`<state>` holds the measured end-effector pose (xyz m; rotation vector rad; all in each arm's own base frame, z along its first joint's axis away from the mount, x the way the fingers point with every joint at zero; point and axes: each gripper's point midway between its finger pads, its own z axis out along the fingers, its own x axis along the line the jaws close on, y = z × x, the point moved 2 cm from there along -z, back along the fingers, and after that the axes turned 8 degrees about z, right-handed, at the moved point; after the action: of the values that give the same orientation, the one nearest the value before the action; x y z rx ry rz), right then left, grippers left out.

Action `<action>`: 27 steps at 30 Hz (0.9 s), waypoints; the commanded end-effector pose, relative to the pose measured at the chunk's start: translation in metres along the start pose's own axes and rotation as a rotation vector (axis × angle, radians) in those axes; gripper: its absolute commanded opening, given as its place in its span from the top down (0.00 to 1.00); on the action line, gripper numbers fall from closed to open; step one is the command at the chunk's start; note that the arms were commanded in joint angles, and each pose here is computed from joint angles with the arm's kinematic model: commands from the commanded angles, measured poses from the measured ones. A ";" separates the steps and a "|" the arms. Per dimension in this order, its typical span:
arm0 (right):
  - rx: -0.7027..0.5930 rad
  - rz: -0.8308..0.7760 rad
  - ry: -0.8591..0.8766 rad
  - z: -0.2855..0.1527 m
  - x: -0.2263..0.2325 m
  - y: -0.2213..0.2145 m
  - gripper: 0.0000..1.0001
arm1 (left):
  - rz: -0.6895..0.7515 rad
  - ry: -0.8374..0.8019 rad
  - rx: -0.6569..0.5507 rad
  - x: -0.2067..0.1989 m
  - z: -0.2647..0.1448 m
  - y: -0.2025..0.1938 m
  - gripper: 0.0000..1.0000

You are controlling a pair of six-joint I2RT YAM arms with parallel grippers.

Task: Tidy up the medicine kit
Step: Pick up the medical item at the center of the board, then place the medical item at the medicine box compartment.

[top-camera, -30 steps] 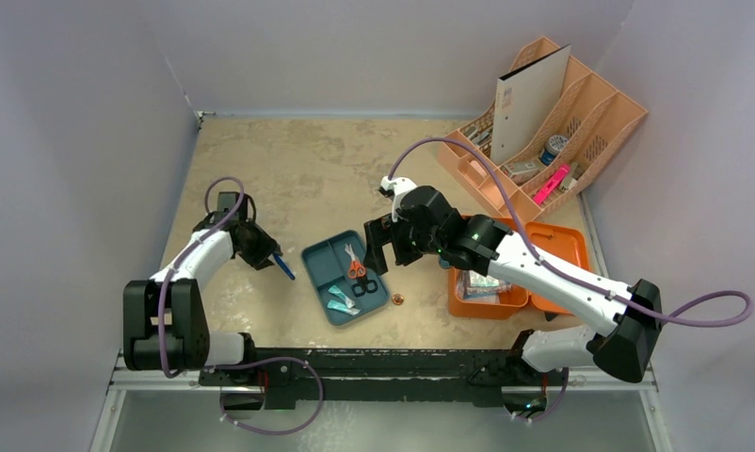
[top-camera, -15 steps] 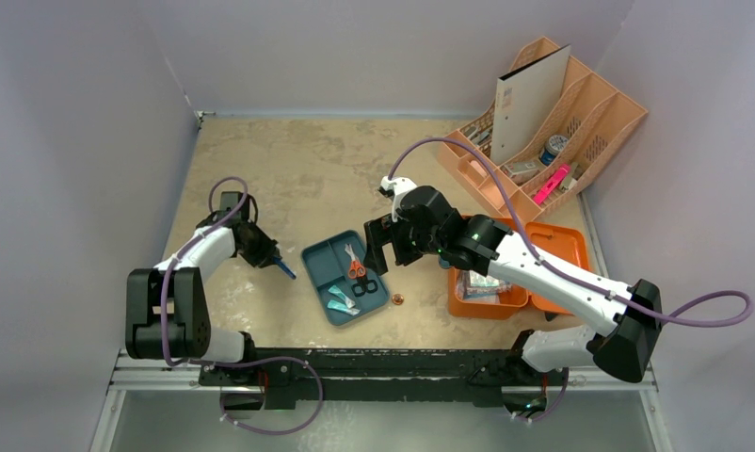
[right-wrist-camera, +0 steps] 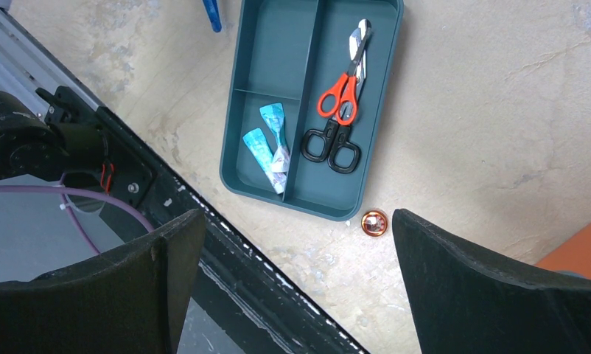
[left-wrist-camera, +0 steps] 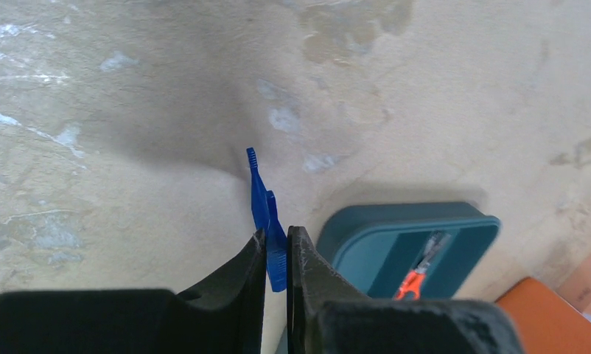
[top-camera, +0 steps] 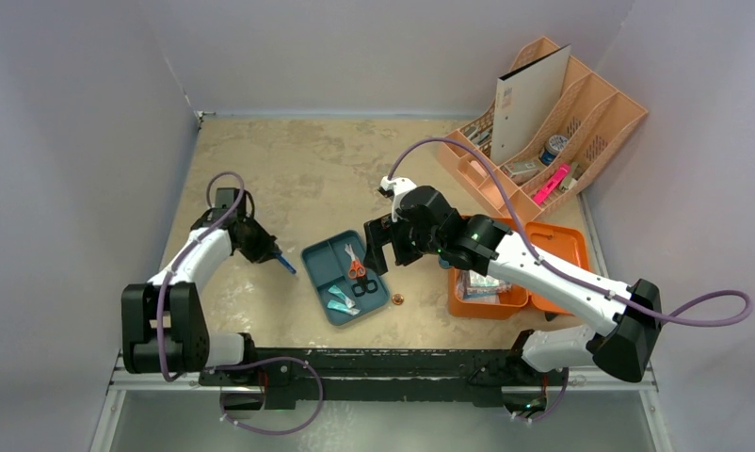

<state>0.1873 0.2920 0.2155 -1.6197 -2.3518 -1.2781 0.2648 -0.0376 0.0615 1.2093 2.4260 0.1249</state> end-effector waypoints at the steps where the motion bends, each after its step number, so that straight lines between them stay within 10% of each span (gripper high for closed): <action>1: -0.023 -0.018 0.002 -0.007 0.003 0.006 0.01 | 0.047 -0.148 -0.087 -0.033 -0.034 0.023 0.97; 12: -0.016 -0.028 -0.045 -0.014 -0.007 0.001 0.01 | 0.171 -0.601 -0.070 -0.105 -0.096 0.008 0.96; 27: -0.050 -0.028 -0.134 -0.028 -0.023 0.001 0.01 | 0.262 -0.693 0.049 -0.162 -0.073 -0.080 0.97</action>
<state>0.1887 0.2677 0.2117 -1.7172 -2.4356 -1.2270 0.2510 -0.1915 0.1624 1.3619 1.6993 -0.2661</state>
